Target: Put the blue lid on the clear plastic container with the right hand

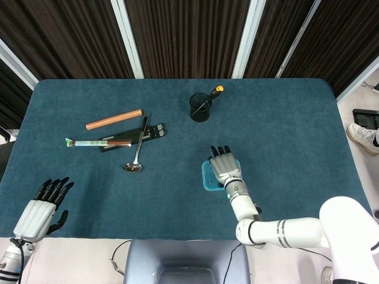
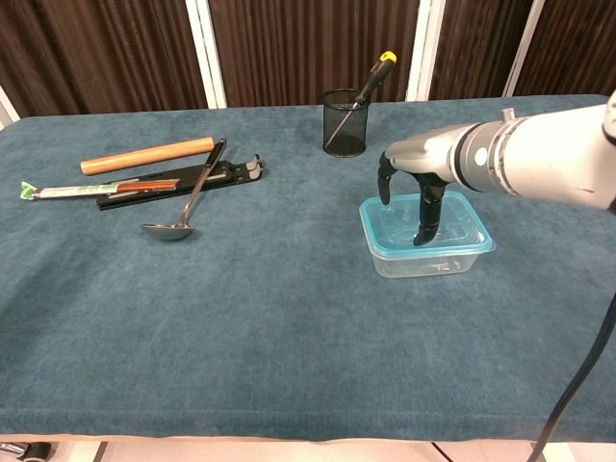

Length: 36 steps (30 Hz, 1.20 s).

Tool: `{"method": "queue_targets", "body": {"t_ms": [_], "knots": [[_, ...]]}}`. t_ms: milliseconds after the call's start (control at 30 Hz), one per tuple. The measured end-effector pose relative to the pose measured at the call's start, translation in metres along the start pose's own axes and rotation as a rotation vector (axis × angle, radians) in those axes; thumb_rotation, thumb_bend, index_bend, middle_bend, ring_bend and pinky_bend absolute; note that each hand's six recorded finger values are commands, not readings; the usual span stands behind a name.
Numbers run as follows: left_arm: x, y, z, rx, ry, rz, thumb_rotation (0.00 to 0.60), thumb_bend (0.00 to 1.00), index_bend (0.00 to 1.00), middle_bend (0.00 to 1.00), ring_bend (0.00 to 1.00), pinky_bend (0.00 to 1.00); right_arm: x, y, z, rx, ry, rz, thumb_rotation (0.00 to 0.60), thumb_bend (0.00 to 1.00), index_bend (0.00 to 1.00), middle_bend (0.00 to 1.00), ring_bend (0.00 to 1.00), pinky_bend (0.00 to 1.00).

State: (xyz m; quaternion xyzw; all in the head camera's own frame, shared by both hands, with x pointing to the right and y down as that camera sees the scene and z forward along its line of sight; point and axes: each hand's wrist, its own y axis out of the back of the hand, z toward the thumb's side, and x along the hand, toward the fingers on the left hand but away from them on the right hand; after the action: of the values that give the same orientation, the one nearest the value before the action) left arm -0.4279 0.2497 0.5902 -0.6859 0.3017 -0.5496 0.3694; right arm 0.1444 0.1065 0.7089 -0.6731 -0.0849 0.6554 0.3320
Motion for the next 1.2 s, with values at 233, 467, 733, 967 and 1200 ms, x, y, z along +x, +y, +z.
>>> {"method": "queue_targets", "body": {"t_ms": [233,467,733,967,1200], "knots": [[0.000,0.001,0.000,-0.001,0.000,0.002,0.600,0.50,0.00,0.00,0.00,0.04,-0.001,-0.002,0.001,0.005,0.000,0.004,0.600,0.21,0.44,0.08,0.00,0.02],[0.000,0.000,-0.001,0.000,0.000,0.002,0.600,0.50,0.00,0.00,0.00,0.04,-0.002,-0.003,0.001,0.004,0.001,0.005,0.600,0.21,0.44,0.08,0.00,0.02],[0.000,0.001,-0.001,-0.001,0.000,0.004,0.600,0.50,0.00,0.00,0.00,0.04,-0.001,0.003,0.000,-0.016,0.006,-0.009,0.600,0.21,0.44,0.08,0.00,0.02],[-0.001,0.001,0.000,-0.001,-0.002,0.004,0.600,0.50,0.00,0.00,0.00,0.04,0.020,0.029,-0.006,-0.117,0.059,-0.082,0.600,0.21,0.42,0.08,0.00,0.02],[0.000,-0.001,0.001,0.005,-0.001,0.001,0.600,0.50,0.00,0.00,0.00,0.04,0.052,0.063,-0.040,-0.173,0.072,-0.216,0.600,0.21,0.38,0.08,0.00,0.04]]}}
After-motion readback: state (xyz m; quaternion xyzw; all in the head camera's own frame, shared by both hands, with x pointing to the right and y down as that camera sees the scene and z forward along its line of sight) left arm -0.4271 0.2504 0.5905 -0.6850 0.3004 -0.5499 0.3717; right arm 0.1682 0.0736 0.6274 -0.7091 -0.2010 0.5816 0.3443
